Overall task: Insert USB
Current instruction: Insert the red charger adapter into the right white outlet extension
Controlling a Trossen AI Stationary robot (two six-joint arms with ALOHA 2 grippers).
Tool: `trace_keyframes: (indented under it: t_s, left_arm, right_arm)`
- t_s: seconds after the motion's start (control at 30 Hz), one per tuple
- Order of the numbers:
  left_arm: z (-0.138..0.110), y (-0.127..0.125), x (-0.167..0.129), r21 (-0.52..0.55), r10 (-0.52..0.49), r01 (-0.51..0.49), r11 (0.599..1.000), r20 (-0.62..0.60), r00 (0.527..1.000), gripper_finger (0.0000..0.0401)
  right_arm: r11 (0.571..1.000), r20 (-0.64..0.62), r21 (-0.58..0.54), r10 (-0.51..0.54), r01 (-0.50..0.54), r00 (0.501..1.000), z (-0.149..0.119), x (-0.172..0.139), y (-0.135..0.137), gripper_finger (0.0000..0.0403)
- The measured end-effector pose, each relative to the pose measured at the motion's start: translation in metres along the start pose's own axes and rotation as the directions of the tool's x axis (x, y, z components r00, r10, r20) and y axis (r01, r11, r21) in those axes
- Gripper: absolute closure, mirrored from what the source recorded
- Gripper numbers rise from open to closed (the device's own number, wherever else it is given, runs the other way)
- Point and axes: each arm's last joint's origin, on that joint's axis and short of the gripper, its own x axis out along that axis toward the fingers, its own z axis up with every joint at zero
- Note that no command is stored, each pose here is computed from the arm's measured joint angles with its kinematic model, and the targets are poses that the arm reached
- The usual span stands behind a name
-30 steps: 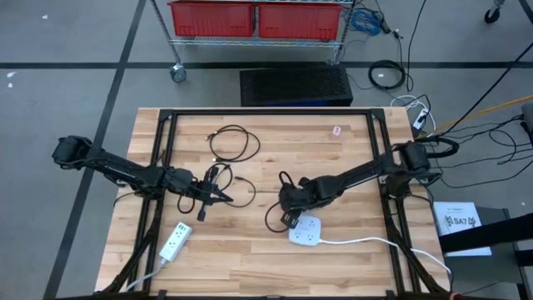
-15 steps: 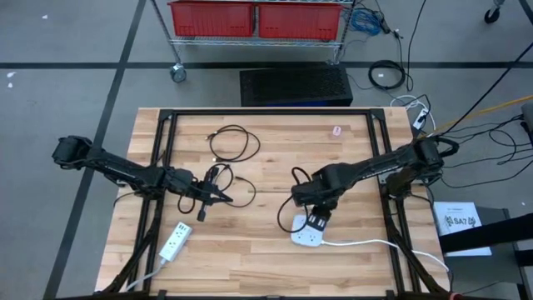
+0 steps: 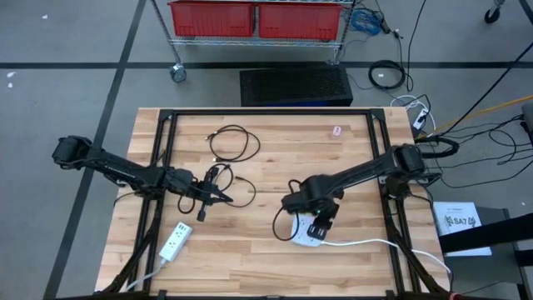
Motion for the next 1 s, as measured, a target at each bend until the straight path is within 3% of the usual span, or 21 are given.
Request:
trace_keyframes:
  t_s: [0.23, 0.4, 0.57, 0.7, 0.83, 1.0]
  left_arm:
    - [0.000, 0.000, 0.000, 0.000, 0.000, 0.000, 1.000, -0.001, 1.000, 0.0393]
    - [-0.002, 0.000, 0.001, -0.002, -0.002, 0.002, 1.000, -0.014, 1.000, 0.0393]
    - [-0.009, -0.001, 0.007, -0.015, -0.008, 0.007, 1.000, -0.066, 0.998, 0.0393]
    - [-0.016, -0.001, 0.014, -0.028, 0.022, -0.026, 0.999, -0.110, 0.994, 0.0393]
    - [-0.020, 0.001, 0.020, -0.020, 0.077, -0.080, 0.997, -0.124, 0.989, 0.0393]
    - [-0.023, 0.001, 0.023, 0.000, 0.161, -0.163, 0.987, -0.148, 0.976, 0.0393]
  right_arm:
    - [0.999, 0.002, -0.044, 0.008, -0.008, 1.000, 0.007, 0.000, 0.008, 0.0289]
    - [0.988, 0.154, -0.155, 0.014, 0.010, 0.988, 0.017, -0.001, 0.017, 0.0289]
    - [0.966, 0.439, -0.229, -0.010, 0.123, 0.898, 0.040, -0.011, 0.019, 0.0289]
    - [0.966, 0.573, -0.242, 0.064, 0.094, 0.817, 0.062, -0.026, 0.013, 0.0289]
    - [0.970, 0.627, -0.239, 0.113, 0.053, 0.771, 0.075, -0.036, 0.004, 0.0289]
    - [0.970, 0.626, -0.225, 0.217, -0.093, 0.749, 0.089, -0.027, -0.006, 0.0289]
